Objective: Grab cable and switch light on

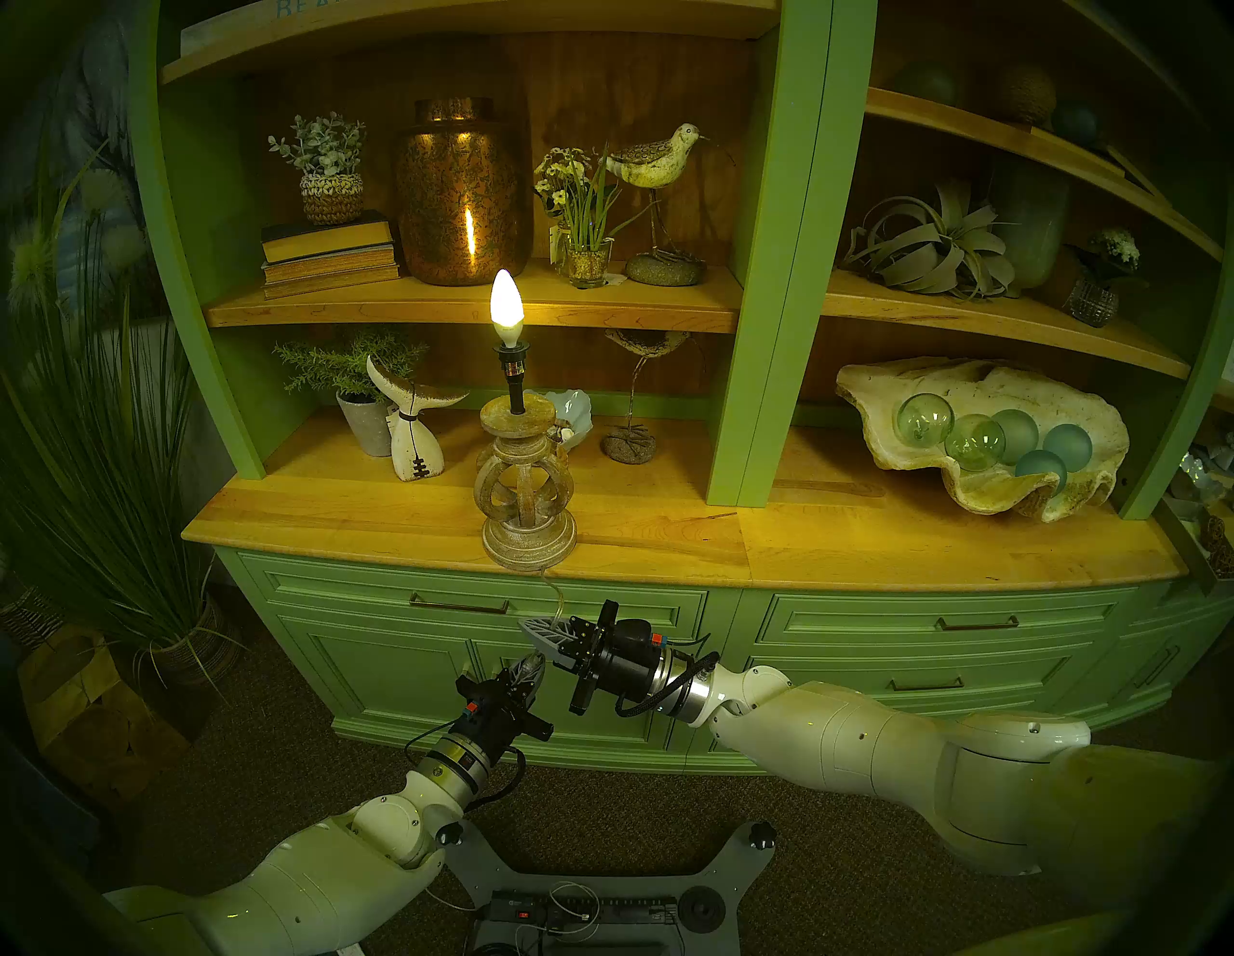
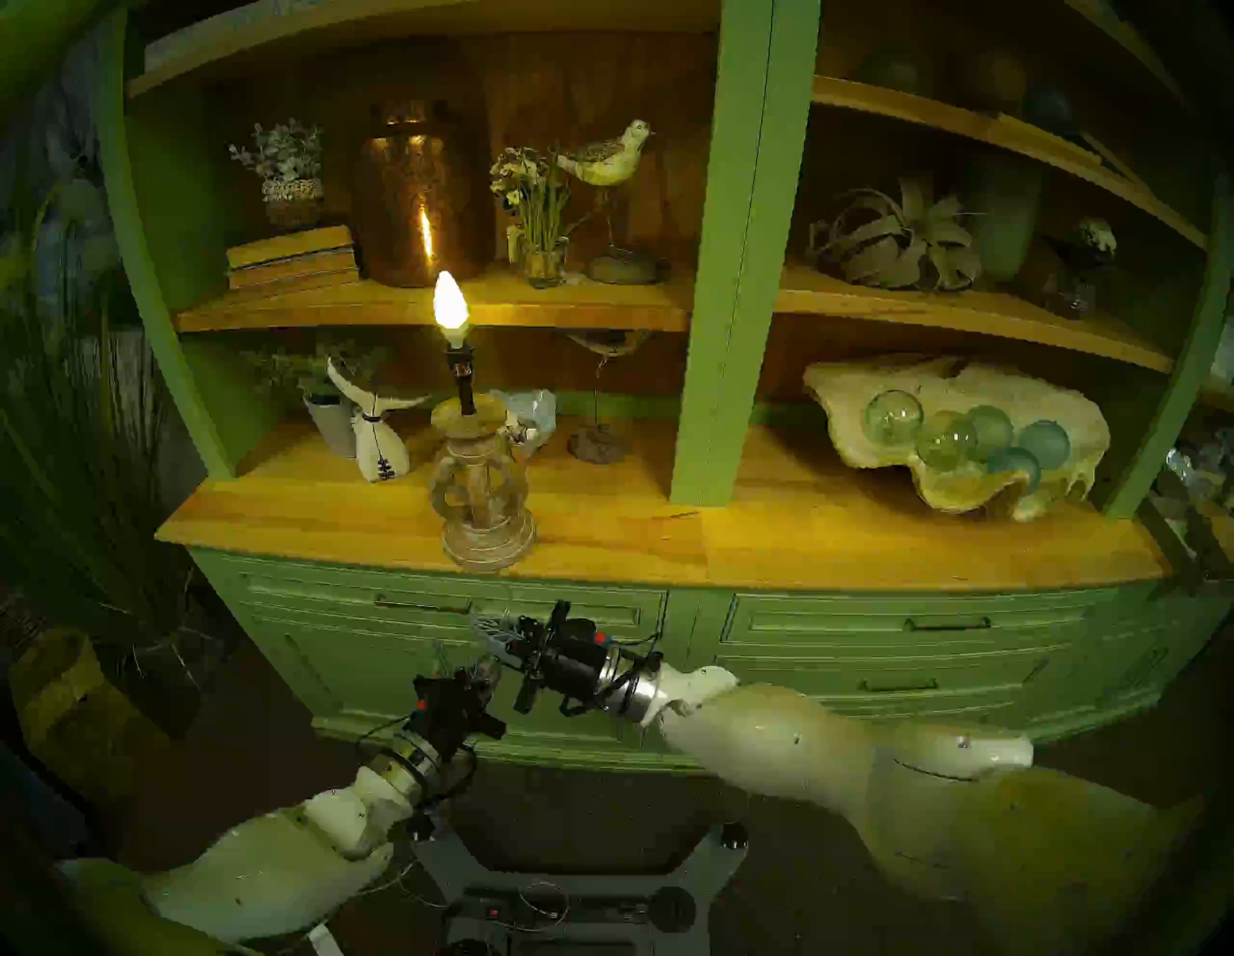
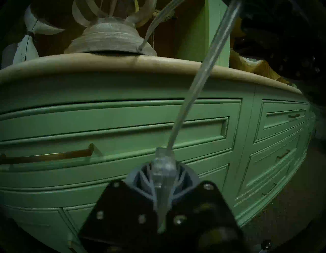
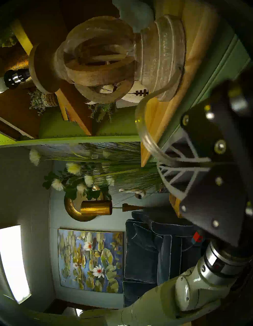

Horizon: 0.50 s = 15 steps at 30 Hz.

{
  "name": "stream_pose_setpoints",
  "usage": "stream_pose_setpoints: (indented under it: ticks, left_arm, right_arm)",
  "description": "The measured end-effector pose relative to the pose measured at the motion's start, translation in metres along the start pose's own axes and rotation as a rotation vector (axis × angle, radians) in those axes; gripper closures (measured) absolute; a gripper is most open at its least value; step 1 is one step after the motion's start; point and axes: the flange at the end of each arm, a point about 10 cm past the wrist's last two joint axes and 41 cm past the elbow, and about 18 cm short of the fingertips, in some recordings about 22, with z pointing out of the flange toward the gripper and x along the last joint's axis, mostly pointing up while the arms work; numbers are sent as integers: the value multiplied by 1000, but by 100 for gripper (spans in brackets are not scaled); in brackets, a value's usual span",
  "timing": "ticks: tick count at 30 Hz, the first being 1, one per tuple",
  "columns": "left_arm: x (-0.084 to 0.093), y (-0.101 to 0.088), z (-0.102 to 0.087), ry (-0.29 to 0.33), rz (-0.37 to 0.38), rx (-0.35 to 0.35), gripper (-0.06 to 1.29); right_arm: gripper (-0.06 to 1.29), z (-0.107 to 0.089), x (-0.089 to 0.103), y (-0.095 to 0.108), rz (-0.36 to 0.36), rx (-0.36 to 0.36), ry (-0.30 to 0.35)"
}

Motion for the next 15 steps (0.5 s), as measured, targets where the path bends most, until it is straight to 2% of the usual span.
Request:
stream_pose_setpoints:
  ticks: [2, 3, 8, 14, 15]
  left_arm:
    - [0, 1, 1, 4, 9, -6, 111]
    - [0, 2, 1, 7, 12, -9, 121]
    - [2, 5, 3, 19, 16, -17, 121]
    - [15, 14, 3, 76, -4, -48, 121]
    - [17, 15, 1, 82, -9, -52, 88]
  right_arm:
    - [127, 1, 1, 0, -1, 0, 2]
    - [127, 1, 1, 1, -3, 0, 4]
    - [127, 3, 3, 2, -7, -2, 11]
    - [127, 2, 2, 0, -5, 0, 7]
    - [127, 2, 2, 0, -4, -1, 6]
